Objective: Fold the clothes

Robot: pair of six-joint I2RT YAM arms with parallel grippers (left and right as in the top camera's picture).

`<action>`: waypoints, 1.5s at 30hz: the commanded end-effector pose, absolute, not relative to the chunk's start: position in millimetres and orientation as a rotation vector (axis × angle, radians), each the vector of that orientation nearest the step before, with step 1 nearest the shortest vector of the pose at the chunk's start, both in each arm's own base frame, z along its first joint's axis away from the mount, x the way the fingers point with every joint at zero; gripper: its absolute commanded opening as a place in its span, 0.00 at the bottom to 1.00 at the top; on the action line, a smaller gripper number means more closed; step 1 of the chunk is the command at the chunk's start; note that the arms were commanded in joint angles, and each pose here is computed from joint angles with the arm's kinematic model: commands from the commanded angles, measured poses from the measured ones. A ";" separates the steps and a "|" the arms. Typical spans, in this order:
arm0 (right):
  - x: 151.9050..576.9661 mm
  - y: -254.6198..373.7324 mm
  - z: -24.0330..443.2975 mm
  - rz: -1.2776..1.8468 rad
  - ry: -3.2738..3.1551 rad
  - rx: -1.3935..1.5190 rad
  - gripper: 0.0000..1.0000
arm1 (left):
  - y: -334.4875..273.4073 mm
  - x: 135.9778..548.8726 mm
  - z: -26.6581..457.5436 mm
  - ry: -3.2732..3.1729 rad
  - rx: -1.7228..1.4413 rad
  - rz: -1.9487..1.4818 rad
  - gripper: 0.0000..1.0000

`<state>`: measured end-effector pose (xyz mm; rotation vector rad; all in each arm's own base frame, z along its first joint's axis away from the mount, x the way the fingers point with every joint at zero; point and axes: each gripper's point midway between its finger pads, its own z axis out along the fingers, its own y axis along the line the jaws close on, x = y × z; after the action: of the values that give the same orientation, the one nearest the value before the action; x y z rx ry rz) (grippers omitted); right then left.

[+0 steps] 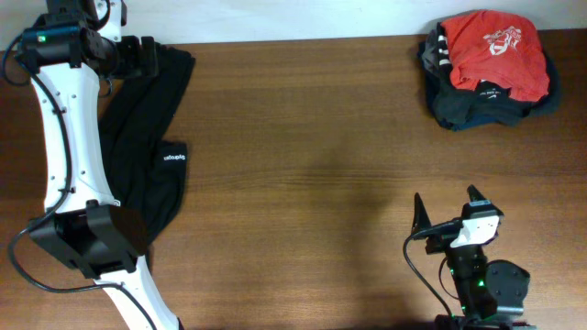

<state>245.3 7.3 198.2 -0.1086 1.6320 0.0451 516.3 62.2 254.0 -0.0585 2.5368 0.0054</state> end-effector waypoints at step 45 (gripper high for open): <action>245.8 -6.4 159.1 0.081 1.634 0.068 0.99 | 56.8 509.1 271.5 2.507 -0.036 -0.019 0.99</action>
<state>245.8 -5.9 161.2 0.0575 1.6367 0.0817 513.3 61.8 252.0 -0.0595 2.5512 0.0033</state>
